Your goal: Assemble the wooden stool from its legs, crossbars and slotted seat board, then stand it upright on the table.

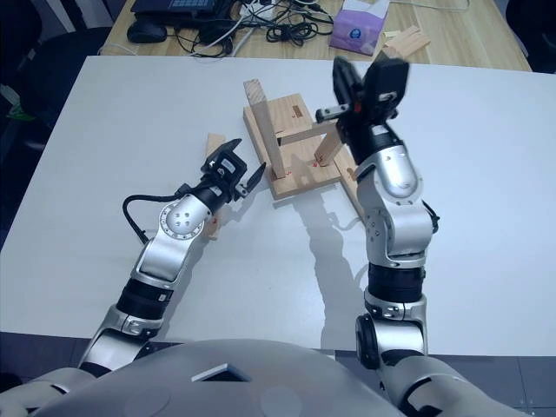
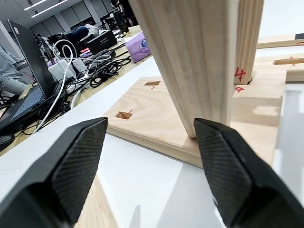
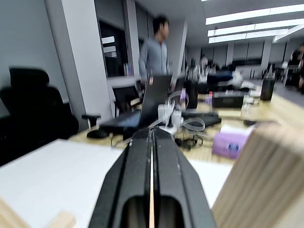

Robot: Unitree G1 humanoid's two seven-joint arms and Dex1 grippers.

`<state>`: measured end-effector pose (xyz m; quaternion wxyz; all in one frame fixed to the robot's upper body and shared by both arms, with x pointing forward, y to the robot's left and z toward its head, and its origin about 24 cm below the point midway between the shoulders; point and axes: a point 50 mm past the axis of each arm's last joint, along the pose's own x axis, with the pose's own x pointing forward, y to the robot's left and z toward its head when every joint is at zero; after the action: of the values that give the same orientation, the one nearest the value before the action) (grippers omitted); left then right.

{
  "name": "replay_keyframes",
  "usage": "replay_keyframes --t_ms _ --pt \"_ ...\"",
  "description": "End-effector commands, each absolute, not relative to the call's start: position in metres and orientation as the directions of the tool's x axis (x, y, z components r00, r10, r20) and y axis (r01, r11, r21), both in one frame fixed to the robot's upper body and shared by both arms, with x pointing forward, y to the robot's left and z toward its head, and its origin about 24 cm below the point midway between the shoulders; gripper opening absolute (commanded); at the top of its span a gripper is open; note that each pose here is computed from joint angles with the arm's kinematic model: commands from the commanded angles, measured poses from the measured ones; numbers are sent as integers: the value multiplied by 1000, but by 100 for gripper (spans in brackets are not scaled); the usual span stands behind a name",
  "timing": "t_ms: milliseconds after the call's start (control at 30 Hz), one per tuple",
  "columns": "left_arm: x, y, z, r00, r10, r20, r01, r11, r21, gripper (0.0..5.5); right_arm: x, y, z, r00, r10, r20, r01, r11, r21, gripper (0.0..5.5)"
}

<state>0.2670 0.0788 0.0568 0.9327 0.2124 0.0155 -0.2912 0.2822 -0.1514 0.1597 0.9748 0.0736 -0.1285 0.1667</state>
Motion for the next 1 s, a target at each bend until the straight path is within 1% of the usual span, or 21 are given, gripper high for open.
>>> replay_keyframes --t_ms 33,100,200,300,467,500,567,600,700,767,800,867,900,933,967,1000 --pt "271 67 60 802 -577 -152 585 710 391 334 260 -164 153 888 362 284 -406 907 112 3" --pt "273 60 59 785 -599 -155 607 697 382 334 245 -166 141 873 424 241 -457 883 104 3" --pt "273 43 57 736 -657 -166 663 649 372 334 232 -179 116 889 436 141 -453 883 122 3" --pt "266 20 63 652 -742 -157 744 586 322 334 218 -206 86 899 437 11 -434 889 149 3" --pt "264 -19 75 542 -831 -128 813 479 332 334 191 -246 58 873 458 -170 -436 887 151 3" --pt "262 -28 76 515 -848 -126 826 451 339 334 188 -248 54 862 469 -191 -446 882 153 3" --pt "261 -46 76 479 -868 -136 840 407 358 334 186 -240 47 829 516 -217 -489 856 166 3" --pt "262 -57 77 469 -872 -140 842 394 368 334 182 -232 42 802 550 -232 -521 835 179 3" --pt "269 -81 77 482 -863 -150 835 400 379 334 171 -212 30 743 617 -262 -585 787 195 3" --pt "278 -85 77 527 -836 -152 812 442 381 334 170 -201 27 720 645 -257 -616 764 191 3" --pt "282 -80 78 540 -829 -148 804 455 384 334 170 -196 28 719 651 -244 -622 759 193 3" --pt "289 -63 82 551 -824 -132 793 468 390 334 172 -184 29 714 666 -216 -636 746 196 3" --pt "289 -49 82 553 -823 -129 792 471 388 334 175 -180 29 724 660 -199 -633 751 190 3" --pt "288 -41 81 553 -823 -129 792 472 387 334 177 -178 30 731 655 -190 -629 755 184 3" --pt "284 -25 77 557 -818 -146 796 474 377 334 180 -175 30 751 636 -175 -612 771 176 3" --pt "276 -24 75 544 -823 -160 807 461 369 334 177 -180 31 774 611 -166 -587 791 172 3"
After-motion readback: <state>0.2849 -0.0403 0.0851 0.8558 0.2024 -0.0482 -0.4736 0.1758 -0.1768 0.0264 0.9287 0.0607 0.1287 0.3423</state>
